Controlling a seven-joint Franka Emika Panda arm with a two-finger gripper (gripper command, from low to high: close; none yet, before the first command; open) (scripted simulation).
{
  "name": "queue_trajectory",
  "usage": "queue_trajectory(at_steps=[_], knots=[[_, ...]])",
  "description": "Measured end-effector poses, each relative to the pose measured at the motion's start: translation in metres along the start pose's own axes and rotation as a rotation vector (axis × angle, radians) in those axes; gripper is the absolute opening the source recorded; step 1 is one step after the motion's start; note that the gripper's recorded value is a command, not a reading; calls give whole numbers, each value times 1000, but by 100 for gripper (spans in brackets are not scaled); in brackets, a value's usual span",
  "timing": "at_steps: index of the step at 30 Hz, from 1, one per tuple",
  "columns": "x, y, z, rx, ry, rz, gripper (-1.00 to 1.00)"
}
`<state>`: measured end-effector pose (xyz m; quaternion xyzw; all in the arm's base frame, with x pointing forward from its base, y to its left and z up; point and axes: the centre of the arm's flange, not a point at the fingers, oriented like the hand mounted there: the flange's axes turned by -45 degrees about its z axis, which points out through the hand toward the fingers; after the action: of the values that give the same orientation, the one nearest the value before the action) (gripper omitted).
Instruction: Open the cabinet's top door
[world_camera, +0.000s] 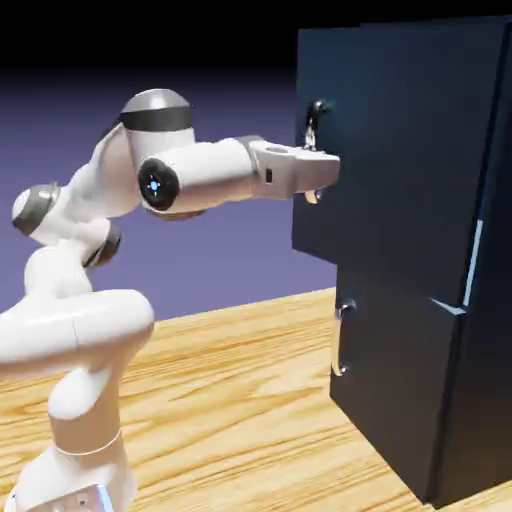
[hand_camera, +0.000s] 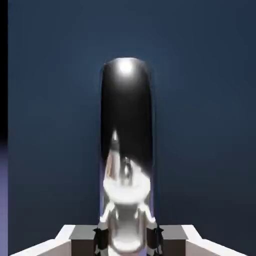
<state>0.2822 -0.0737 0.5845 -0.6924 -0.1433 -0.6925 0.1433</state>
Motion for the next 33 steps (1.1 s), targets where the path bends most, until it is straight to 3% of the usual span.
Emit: queue_trajectory(at_steps=[16,33], knots=[[0,74,-88,385,0,0,-100],[0,180,-143,790,0,0,-100]])
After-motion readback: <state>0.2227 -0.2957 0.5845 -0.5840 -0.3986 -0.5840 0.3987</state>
